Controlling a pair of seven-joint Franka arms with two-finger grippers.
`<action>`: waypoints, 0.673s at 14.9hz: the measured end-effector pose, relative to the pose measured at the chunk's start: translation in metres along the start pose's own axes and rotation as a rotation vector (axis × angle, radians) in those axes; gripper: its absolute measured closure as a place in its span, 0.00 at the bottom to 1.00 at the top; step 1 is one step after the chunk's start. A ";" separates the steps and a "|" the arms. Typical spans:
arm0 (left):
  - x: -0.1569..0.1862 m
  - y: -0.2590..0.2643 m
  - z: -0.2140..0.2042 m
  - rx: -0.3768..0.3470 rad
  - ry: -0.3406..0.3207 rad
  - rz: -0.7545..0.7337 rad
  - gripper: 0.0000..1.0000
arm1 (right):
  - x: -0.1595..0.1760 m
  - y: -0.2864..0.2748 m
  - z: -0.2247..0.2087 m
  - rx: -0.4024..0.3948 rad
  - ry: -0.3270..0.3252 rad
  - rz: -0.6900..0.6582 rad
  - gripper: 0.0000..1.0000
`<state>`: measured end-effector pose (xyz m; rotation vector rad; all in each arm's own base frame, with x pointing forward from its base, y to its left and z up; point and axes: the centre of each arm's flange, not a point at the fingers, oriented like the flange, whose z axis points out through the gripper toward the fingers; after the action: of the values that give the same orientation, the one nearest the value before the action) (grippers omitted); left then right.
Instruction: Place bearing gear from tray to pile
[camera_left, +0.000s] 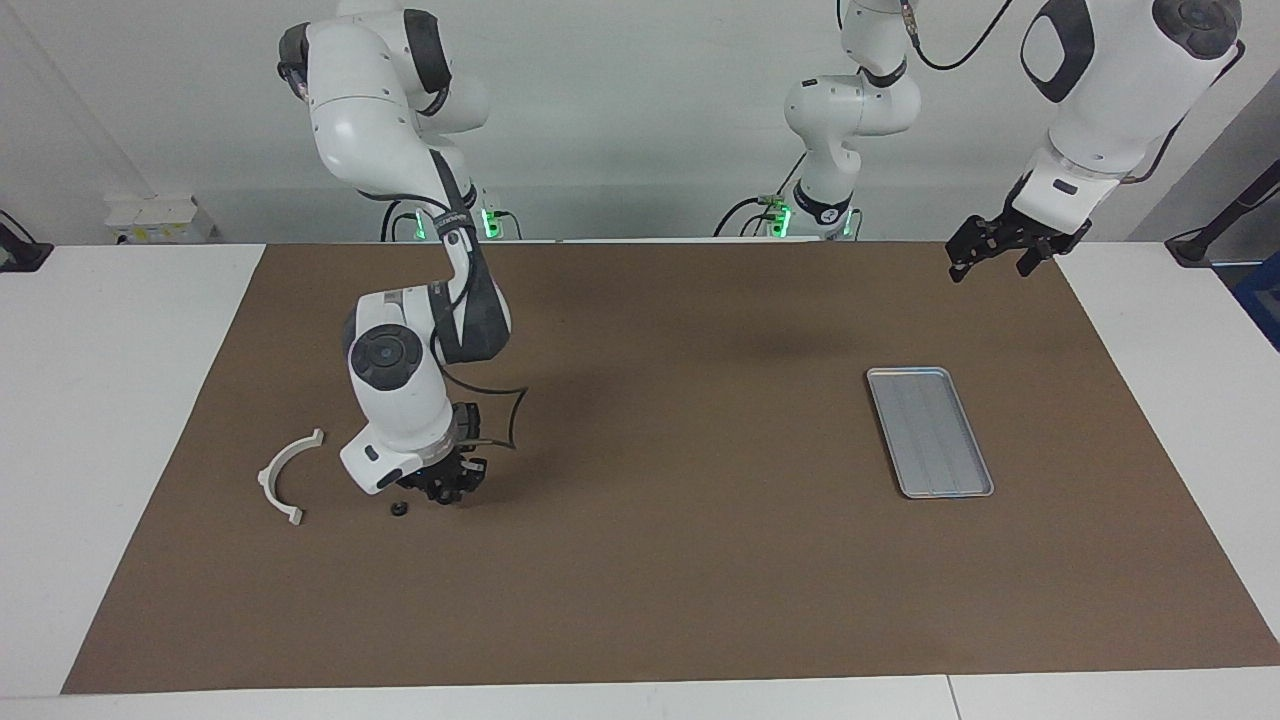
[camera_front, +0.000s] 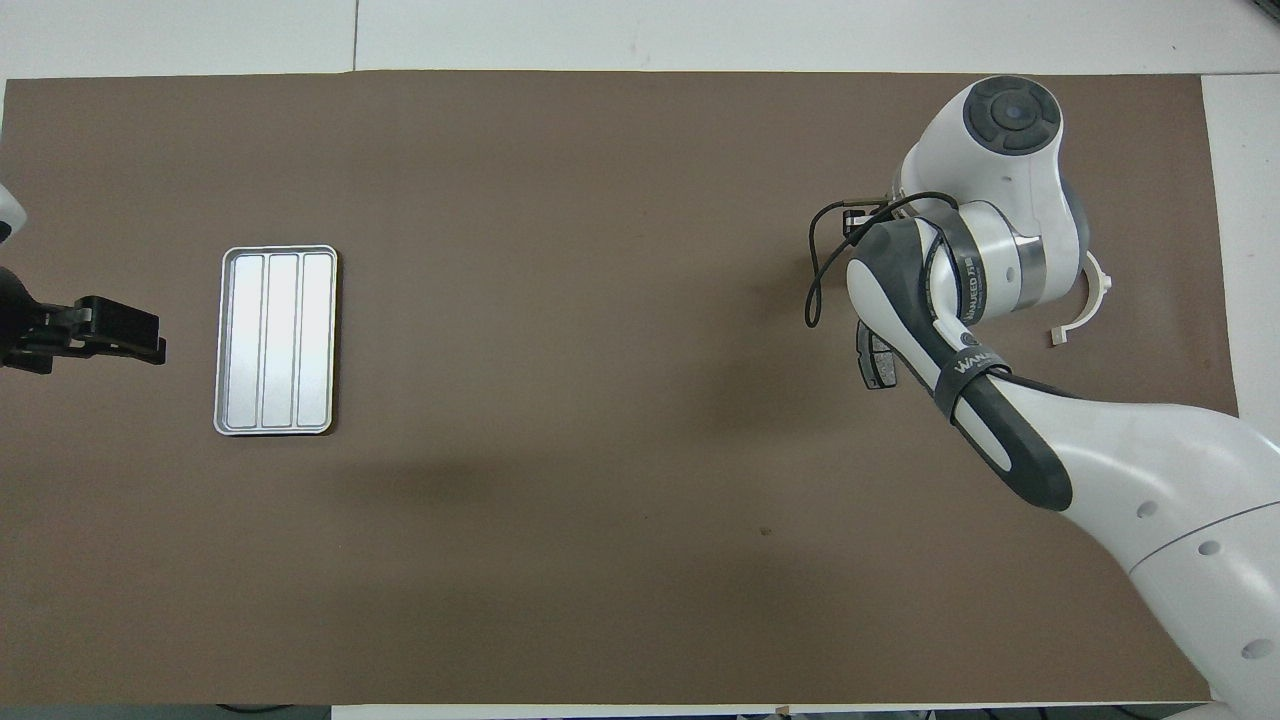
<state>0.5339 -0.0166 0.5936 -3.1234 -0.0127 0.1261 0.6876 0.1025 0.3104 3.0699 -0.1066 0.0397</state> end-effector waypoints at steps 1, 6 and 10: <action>0.000 0.000 0.000 0.000 0.000 0.000 0.00 | -0.002 0.003 0.007 0.004 0.008 0.001 0.65; 0.000 0.000 0.000 0.000 0.000 0.001 0.00 | -0.007 0.006 0.013 0.007 0.012 -0.001 0.61; 0.000 0.000 0.000 0.000 0.000 0.001 0.00 | -0.007 0.004 0.007 0.010 0.019 -0.004 0.37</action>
<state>0.5339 -0.0170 0.5937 -3.1234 -0.0117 0.1259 0.6807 0.0987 0.3031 3.0785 -0.0997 0.0697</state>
